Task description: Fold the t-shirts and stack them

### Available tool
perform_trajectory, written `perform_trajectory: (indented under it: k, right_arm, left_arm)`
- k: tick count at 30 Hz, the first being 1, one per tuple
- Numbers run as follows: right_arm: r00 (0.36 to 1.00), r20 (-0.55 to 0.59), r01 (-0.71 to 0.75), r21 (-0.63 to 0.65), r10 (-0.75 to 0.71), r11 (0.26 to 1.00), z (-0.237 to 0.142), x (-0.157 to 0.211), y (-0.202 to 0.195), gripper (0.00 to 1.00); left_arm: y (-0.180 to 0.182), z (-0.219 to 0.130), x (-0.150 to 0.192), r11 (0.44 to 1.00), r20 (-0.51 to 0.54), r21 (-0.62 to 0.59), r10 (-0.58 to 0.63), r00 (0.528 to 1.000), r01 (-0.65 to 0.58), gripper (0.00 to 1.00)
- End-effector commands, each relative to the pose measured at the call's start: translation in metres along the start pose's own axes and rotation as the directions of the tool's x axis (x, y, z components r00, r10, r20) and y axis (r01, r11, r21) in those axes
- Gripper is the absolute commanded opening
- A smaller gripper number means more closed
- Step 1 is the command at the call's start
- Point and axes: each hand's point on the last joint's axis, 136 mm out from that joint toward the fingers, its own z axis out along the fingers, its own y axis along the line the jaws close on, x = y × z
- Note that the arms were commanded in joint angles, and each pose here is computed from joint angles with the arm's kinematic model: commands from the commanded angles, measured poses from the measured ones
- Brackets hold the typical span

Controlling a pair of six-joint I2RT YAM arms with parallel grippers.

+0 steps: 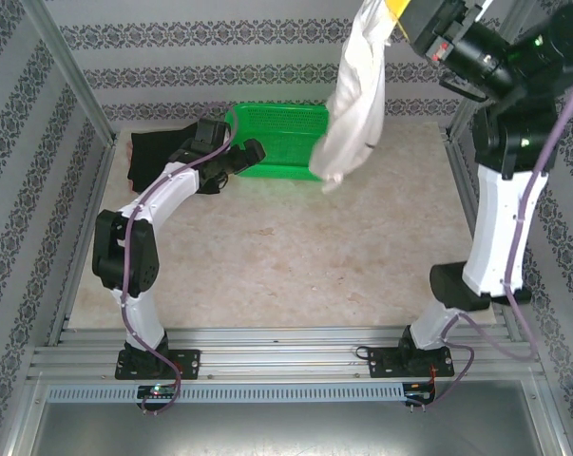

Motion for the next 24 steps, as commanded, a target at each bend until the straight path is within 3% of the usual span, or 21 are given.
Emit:
perform_trajectory:
  k: [1,4,6,13,19,24]
  right_arm:
    - [0.983,-0.101,-0.161,-0.075,0.153,0.984,0.034,0.026,-0.015,0.0]
    - [0.967,-0.183,-0.208,-0.165,0.177,0.964,0.059,0.051,0.009,0.0]
    - [0.954,-0.233,-0.226,-0.156,0.187,0.961,0.072,0.07,0.003,0.0]
    - [0.915,-0.296,-0.254,0.108,0.275,0.961,0.106,0.135,-0.121,0.0]
    - [0.921,-0.29,-0.266,0.025,0.262,0.964,0.122,0.119,-0.112,0.0]
    - [0.896,-0.309,-0.319,0.05,0.318,0.947,0.131,0.129,-0.136,0.0]
  left_arm:
    - [-0.026,-0.034,-0.025,0.995,0.078,0.093,-0.028,0.997,0.021,1.0]
    - [-0.05,-0.057,-0.03,0.98,0.103,0.201,-0.025,0.994,0.004,1.0]
    - [-0.062,-0.076,-0.033,0.968,0.134,0.248,-0.011,0.991,-0.023,1.0]
    - [-0.021,-0.128,-0.043,0.982,0.226,0.186,-0.048,0.973,0.005,1.0]
    - [-0.018,-0.157,-0.037,0.98,0.262,0.175,0.043,0.964,-0.092,0.99]
    - [-0.018,-0.155,-0.028,0.966,0.263,0.23,0.051,0.963,-0.114,1.0]
